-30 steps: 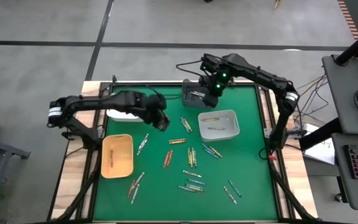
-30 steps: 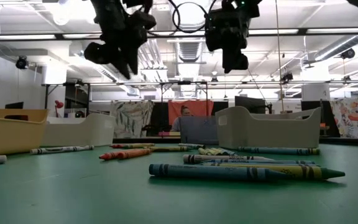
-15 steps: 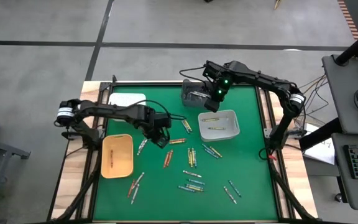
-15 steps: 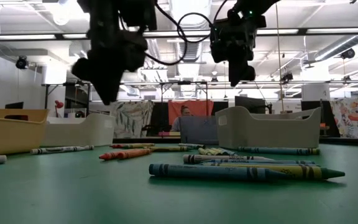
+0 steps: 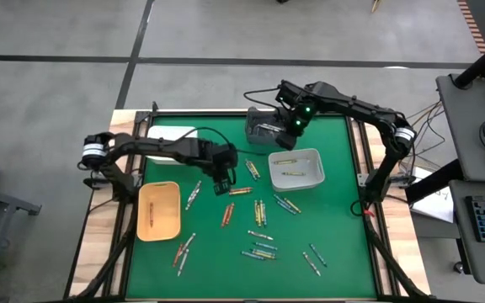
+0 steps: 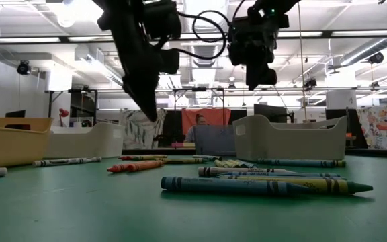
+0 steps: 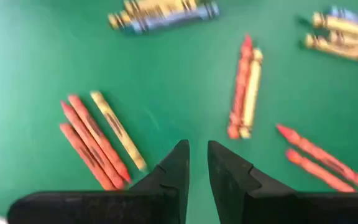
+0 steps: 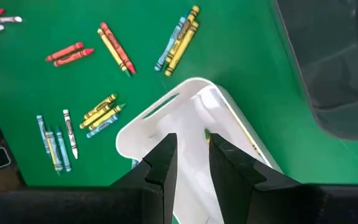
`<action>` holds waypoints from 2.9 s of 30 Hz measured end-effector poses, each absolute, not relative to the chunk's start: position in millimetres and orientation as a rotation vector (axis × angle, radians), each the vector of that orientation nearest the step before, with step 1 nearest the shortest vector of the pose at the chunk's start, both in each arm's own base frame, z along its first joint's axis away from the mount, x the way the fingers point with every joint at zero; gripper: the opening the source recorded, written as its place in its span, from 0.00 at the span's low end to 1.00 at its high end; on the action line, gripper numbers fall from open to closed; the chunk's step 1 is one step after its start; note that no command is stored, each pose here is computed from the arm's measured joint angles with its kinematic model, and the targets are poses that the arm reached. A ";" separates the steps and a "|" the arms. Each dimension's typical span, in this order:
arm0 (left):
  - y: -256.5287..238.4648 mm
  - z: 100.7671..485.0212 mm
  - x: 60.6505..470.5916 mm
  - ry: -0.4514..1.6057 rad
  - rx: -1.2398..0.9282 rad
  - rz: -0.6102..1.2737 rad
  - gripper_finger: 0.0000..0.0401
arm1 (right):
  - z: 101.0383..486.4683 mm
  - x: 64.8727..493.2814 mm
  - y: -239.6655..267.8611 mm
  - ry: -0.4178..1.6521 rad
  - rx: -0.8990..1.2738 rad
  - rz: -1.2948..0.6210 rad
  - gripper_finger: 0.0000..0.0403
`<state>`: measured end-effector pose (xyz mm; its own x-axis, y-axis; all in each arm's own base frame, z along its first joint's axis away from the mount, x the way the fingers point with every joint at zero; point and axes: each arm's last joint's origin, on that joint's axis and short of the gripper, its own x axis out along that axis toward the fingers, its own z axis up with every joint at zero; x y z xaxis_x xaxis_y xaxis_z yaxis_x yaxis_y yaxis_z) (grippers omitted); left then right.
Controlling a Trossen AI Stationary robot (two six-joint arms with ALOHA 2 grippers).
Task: Sort crayons
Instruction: Put the orange crayon into the orange bin
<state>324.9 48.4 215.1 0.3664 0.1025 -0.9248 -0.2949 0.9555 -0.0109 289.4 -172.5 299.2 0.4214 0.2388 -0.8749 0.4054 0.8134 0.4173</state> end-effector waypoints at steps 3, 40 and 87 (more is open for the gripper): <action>63.5 206.4 326.2 1.087 -0.181 0.279 0.09 | 301.2 294.3 -175.6 1.095 0.622 -0.120 0.20; 137.0 165.3 326.5 1.255 -0.496 0.509 0.20 | 308.0 307.1 -184.0 0.927 0.799 -0.261 0.20; 151.0 145.8 322.6 1.324 -0.410 0.590 0.27 | 309.5 310.8 -186.2 0.881 0.849 -0.292 0.20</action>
